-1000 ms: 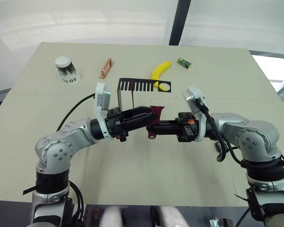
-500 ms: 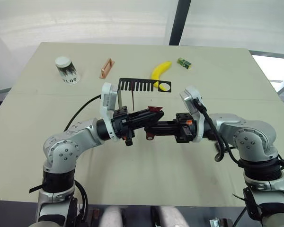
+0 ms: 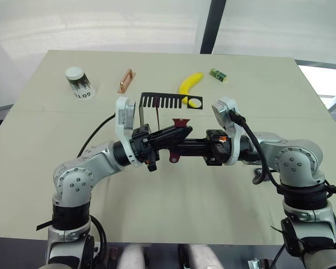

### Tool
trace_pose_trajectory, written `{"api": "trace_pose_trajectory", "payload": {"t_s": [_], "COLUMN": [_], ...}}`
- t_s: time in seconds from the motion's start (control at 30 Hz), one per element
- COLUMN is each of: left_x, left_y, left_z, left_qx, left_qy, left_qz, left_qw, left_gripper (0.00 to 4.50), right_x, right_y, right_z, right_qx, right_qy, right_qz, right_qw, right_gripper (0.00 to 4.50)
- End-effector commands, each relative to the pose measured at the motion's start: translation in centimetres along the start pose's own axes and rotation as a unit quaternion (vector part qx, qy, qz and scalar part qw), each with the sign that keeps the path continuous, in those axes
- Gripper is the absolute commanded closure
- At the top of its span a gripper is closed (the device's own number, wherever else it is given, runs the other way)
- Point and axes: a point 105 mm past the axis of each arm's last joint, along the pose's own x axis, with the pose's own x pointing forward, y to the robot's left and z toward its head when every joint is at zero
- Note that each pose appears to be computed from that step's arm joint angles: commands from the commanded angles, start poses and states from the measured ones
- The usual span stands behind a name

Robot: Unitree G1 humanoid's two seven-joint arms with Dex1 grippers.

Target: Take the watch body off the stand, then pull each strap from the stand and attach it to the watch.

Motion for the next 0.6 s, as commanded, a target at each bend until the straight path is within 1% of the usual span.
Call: {"api": "trace_pose_trajectory", "payload": {"t_s": [0.03, 0.1, 0.13, 0.2, 0.3, 0.4, 0.6], "left_x": [-0.02, -0.08, -0.11, -0.13, -0.14, -0.21, -0.14], "left_y": [-0.79, -0.79, -0.87, -0.80, -0.58, -0.40, -0.84], "left_z": [0.82, 0.83, 0.80, 0.77, 0.85, 0.87, 1.21], "left_qx": [0.003, -0.002, -0.003, 0.002, 0.002, 0.000, -0.006], "left_qy": [-0.021, -0.023, -0.022, -0.021, -0.024, -0.029, -0.043], "left_qz": [-0.017, -0.018, -0.022, -0.017, -0.010, -0.006, -0.020], "left_qw": [1.000, 1.000, 1.000, 1.000, 1.000, 1.000, 0.999], "left_gripper": [4.37, 4.37, 4.13, 3.46, 2.17, 2.17, 2.17], "right_x": [-0.35, -0.35, -0.34, -0.33, -0.32, -0.34, -0.39], "right_y": [0.37, 0.38, 0.39, 0.42, 0.45, 0.46, 0.42], "right_z": [1.45, 1.49, 1.52, 1.57, 1.62, 1.61, 1.49], "right_qx": [-0.022, -0.024, -0.024, -0.025, -0.026, -0.025, -0.023], "right_qy": [-0.018, -0.019, -0.019, -0.020, -0.022, -0.023, -0.024], "right_qz": [-0.002, -0.002, -0.001, 0.000, 0.001, 0.001, 0.000], "right_qw": [1.000, 1.000, 1.000, 0.999, 0.999, 0.999, 0.999], "right_gripper": [4.50, 4.50, 4.50, 4.50, 4.50, 4.50, 4.50]}}
